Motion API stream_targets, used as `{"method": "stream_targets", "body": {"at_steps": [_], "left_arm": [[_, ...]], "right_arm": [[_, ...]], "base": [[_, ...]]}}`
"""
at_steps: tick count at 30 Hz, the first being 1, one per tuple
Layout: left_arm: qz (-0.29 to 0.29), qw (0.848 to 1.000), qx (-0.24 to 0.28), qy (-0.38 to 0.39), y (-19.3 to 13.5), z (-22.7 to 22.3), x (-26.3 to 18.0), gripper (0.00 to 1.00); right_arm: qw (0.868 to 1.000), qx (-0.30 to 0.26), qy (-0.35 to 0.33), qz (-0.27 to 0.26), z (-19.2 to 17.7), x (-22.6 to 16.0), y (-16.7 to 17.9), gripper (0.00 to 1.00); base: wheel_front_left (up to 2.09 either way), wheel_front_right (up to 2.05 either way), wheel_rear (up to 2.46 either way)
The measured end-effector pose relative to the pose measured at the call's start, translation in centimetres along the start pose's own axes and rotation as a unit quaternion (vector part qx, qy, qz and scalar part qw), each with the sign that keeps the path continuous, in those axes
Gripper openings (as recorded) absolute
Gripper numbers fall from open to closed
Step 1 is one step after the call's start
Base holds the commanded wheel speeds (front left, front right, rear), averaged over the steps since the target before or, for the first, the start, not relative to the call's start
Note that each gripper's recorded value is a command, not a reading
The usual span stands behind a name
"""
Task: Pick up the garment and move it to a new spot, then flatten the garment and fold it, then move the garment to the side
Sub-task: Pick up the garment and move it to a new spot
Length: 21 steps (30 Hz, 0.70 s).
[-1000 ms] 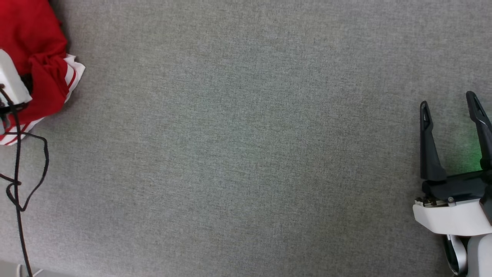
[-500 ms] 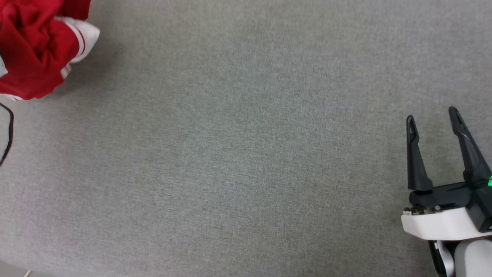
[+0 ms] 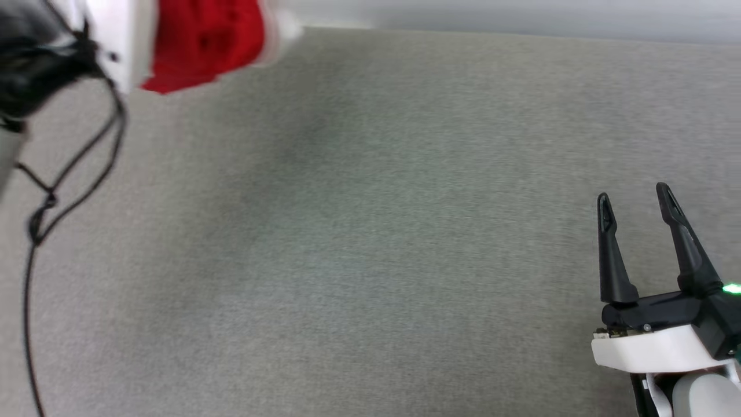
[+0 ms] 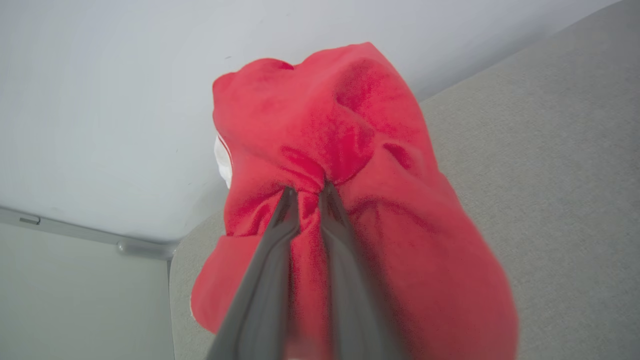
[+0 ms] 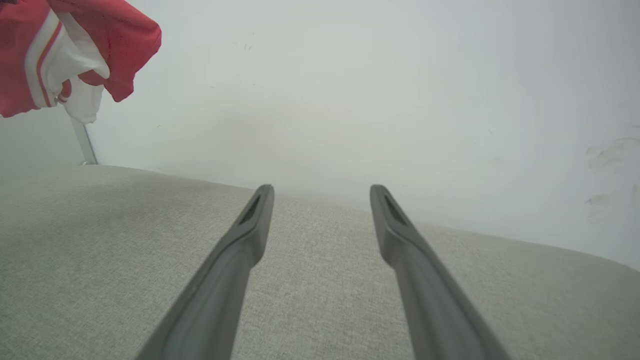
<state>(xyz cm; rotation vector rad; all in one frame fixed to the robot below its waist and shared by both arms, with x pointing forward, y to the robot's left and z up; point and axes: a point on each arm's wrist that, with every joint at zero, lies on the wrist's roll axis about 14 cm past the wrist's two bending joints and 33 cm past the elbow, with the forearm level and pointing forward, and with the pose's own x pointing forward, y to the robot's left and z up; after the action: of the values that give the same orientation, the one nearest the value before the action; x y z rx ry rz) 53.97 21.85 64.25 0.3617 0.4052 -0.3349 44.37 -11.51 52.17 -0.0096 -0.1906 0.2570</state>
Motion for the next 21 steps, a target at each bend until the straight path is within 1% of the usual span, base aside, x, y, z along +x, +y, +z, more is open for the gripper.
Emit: {"method": "stream_targets", "body": {"at_steps": [3, 6, 7, 9, 11, 14, 21], "left_arm": [[-0.058, 0.998, 0.027, -0.019, -4.8, 2.0, 1.6, 0.00], [-0.121, 0.991, 0.053, -0.026, -10.2, 2.7, 3.1, 0.00], [-0.179, 0.981, 0.076, -0.023, -15.2, 2.5, 4.2, 0.00], [-0.216, 0.972, 0.089, -0.012, -18.4, 1.3, 4.8, 0.00], [-0.246, 0.964, 0.101, 0.010, -20.9, -0.6, 5.2, 0.00], [-0.282, 0.952, 0.105, 0.045, -23.7, -4.0, 5.7, 0.00], [-0.346, 0.929, 0.064, 0.113, -28.8, -11.6, 5.2, 0.00]], "right_arm": [[1.000, -0.001, -0.003, -0.022, 0.7, -1.0, -1.4, 1.00], [0.999, -0.008, -0.003, -0.045, 1.3, -2.1, -2.9, 1.00], [0.998, -0.013, 0.001, -0.065, 1.4, -3.3, -4.1, 1.00], [0.997, -0.017, 0.002, -0.076, 1.6, -3.8, -4.8, 1.00], [0.996, -0.018, 0.003, -0.085, 1.7, -4.2, -5.3, 1.00], [0.995, -0.021, 0.006, -0.096, 1.7, -4.7, -6.0, 1.00], [0.994, -0.022, 0.013, -0.105, 1.4, -5.1, -6.5, 1.00]], "base": [[0.00, 0.00, 0.00], [0.00, 0.00, 0.00], [0.00, 0.00, 0.00], [0.00, 0.00, 0.00], [0.00, 0.00, 0.00], [0.00, 0.00, 0.00], [0.00, 0.00, 0.00]]}}
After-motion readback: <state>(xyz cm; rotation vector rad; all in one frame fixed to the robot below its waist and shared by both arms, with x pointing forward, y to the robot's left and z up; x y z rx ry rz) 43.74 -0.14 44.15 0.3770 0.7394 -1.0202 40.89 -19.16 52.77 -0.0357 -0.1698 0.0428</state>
